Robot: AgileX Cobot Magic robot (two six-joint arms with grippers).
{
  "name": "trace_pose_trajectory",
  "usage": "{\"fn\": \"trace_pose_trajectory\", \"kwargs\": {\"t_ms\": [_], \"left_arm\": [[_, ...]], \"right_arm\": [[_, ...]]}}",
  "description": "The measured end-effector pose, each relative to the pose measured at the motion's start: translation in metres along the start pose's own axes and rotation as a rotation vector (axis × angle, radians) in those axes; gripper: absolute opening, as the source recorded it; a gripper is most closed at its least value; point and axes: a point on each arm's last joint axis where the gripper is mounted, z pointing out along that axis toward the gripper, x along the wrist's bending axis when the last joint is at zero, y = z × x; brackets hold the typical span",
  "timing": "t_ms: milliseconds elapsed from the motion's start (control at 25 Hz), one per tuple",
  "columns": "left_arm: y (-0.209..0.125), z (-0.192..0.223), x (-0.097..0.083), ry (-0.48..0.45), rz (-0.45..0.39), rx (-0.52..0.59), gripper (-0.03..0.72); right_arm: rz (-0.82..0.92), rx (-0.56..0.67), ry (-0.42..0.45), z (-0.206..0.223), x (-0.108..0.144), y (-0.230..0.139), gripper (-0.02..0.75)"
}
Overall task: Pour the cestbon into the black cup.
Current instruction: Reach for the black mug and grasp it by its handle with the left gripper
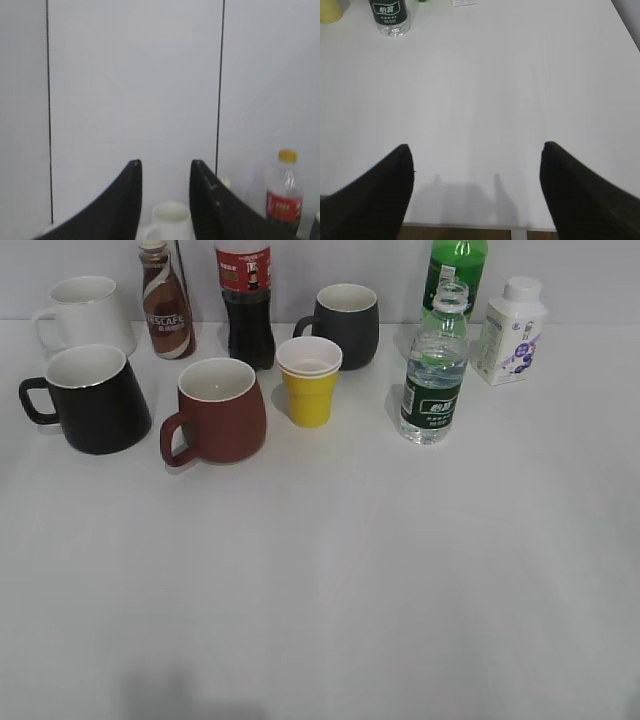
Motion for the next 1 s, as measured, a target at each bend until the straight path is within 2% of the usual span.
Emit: {"fn": "trace_pose_trajectory", "kwargs": {"t_ms": [200, 320, 560, 760, 880, 1000], "left_arm": [[-0.064, 0.041, 0.003, -0.004, 0.030, 0.152, 0.319], [-0.115, 0.063, 0.005, -0.001, 0.032, 0.311, 0.360], [-0.182, 0.093, 0.007, -0.016, 0.029, 0.302, 0.369], [-0.240, 0.091, 0.009, -0.033, 0.027, 0.442, 0.369], [-0.263, 0.087, 0.009, -0.036, 0.025, 0.527, 0.369], [-0.274, 0.093, 0.010, -0.036, 0.025, 0.543, 0.369]], "right_arm": [[0.000, 0.000, 0.000, 0.000, 0.000, 0.000, 0.590], [0.000, 0.000, 0.000, 0.000, 0.000, 0.000, 0.590], [0.000, 0.000, 0.000, 0.000, 0.000, 0.000, 0.590], [0.001, 0.000, 0.001, 0.000, 0.000, 0.000, 0.590], [0.001, 0.000, 0.002, 0.000, 0.000, 0.000, 0.590], [0.002, 0.000, 0.003, 0.000, 0.000, 0.000, 0.590]]}}
